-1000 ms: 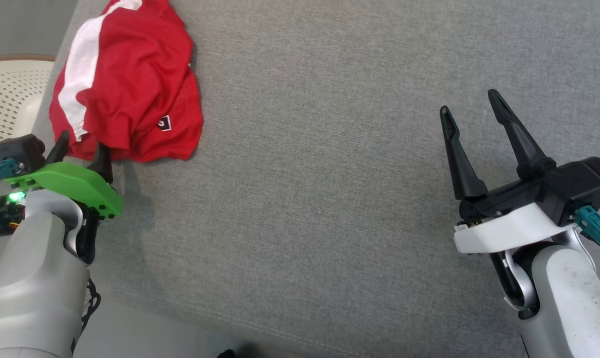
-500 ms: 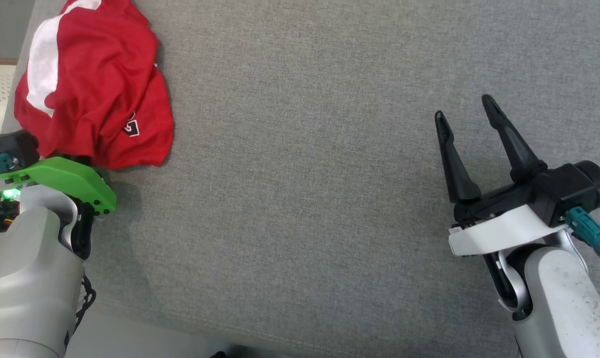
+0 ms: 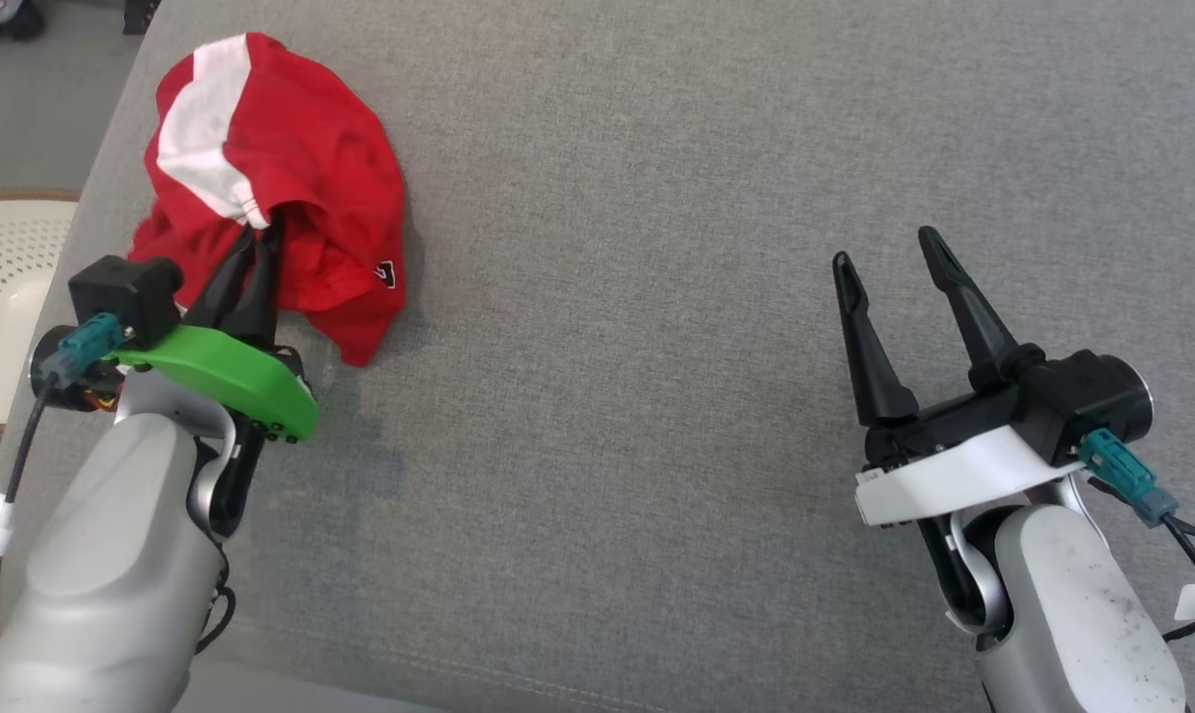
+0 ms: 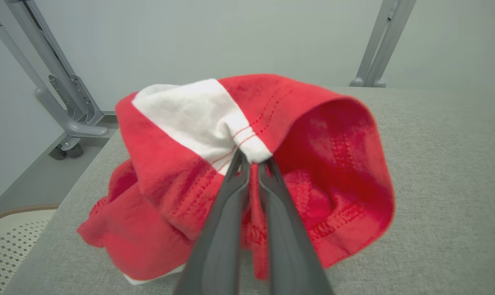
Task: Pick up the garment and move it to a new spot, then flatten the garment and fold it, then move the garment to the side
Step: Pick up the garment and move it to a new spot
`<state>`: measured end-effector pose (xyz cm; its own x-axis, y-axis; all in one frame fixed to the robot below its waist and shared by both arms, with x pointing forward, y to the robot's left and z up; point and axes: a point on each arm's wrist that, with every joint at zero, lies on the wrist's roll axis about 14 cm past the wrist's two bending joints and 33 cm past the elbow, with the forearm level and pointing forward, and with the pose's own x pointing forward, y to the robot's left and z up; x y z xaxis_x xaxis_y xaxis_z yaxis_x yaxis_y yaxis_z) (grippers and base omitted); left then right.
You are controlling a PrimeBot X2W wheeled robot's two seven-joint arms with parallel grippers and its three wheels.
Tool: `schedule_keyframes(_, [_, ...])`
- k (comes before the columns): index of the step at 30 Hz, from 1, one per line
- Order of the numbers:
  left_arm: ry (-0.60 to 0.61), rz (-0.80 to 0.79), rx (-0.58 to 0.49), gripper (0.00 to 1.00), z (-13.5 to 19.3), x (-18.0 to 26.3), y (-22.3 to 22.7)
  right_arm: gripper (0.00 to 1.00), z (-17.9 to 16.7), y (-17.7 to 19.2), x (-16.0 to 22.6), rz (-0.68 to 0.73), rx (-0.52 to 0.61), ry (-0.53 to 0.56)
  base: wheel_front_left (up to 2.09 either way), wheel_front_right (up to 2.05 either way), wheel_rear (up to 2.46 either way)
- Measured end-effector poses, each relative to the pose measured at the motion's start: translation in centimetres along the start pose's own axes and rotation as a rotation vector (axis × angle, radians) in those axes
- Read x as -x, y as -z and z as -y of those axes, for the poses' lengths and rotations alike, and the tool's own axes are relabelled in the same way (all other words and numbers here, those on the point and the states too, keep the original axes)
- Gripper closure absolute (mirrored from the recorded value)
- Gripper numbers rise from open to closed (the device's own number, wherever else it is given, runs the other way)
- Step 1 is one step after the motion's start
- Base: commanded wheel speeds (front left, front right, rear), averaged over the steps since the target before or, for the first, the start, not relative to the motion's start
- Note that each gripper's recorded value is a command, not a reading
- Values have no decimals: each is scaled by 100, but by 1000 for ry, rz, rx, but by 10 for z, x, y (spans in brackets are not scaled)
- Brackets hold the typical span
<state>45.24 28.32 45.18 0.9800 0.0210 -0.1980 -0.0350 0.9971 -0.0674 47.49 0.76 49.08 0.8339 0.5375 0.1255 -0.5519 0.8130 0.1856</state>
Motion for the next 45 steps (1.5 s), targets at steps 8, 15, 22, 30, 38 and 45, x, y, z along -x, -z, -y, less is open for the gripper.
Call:
schedule_keyframes(8, [244, 73, 13, 100, 93, -5, -15, 0, 6, -14, 14, 31, 3, 43, 0, 0, 0])
schedule_keyframes(15, [466, 92, 61, 100, 186, -13, -24, 0, 30, -33, 27, 73, 32, 121, 0, 0, 0])
schedule_keyframes(22, [590, 167, 155, 100, 265, -27, -55, 0, 59, -40, 51, 72, 61, 218, 0, 0, 0])
schedule_keyframes(30, [623, 120, 127, 100, 312, -34, -33, 0, 86, -57, 74, 102, 83, 312, 0, 0, 0])
schedule_keyframes(38, [709, 21, 91, 100, 349, -13, 9, 0, 103, -62, 93, 101, 105, 376, 0, 0, 0])
schedule_keyframes(45, [737, -40, 80, 0, 357, 17, 31, 0, 98, -65, 94, 107, 99, 367, 0, 0, 0])
